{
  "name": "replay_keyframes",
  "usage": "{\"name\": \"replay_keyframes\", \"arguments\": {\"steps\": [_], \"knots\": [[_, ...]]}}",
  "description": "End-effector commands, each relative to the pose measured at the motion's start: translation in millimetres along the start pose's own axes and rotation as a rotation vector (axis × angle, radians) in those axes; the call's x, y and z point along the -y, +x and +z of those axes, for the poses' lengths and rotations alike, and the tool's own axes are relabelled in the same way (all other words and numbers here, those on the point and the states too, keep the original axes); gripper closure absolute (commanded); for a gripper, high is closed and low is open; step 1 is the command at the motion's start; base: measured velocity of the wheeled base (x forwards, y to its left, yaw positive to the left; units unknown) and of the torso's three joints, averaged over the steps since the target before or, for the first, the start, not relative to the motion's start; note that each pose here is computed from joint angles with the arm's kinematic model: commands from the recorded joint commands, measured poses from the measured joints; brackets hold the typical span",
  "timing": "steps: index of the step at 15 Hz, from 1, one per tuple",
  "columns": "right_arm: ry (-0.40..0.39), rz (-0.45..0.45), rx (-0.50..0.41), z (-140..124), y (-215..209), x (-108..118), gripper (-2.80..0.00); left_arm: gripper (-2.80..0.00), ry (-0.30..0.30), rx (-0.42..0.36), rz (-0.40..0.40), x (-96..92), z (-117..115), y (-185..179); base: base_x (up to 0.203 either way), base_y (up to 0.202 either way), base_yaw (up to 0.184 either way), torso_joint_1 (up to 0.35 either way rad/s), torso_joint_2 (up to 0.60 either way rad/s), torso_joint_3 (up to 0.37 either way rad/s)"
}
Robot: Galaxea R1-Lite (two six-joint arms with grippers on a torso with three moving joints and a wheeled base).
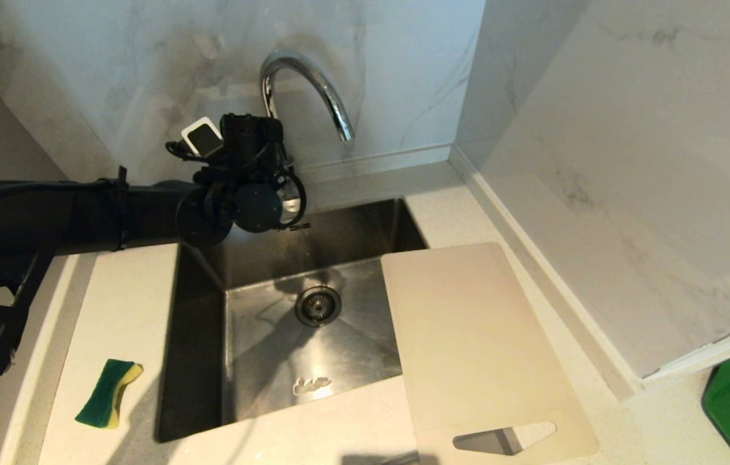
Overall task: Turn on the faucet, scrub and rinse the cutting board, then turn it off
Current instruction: Turn on the tap
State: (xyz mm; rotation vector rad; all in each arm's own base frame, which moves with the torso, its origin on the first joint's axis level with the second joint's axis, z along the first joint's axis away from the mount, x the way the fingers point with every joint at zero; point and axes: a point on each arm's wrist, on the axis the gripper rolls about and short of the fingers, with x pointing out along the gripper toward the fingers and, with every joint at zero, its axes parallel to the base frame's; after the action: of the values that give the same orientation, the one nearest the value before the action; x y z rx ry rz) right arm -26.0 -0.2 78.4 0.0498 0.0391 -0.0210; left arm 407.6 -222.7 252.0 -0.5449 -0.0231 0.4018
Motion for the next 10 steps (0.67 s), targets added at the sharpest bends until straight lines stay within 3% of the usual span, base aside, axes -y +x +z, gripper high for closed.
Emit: {"name": "replay_keyframes", "arguments": {"steps": [1,10], "knots": [[0.001,0.0,-0.002,0.0,0.1,0.0,0.0,-2.8,-0.01,-0.038,-0.003,-5.7,-0.8,6.2,0.0,0.0,0.0,0.0,0.0,0.0],[0.001,0.0,-0.002,0.0,0.1,0.0,0.0,-2.8,-0.146,-0.175,-0.084,-12.1,-1.7,16.2,0.0,0.0,0.0,0.0,0.0,0.0]]}}
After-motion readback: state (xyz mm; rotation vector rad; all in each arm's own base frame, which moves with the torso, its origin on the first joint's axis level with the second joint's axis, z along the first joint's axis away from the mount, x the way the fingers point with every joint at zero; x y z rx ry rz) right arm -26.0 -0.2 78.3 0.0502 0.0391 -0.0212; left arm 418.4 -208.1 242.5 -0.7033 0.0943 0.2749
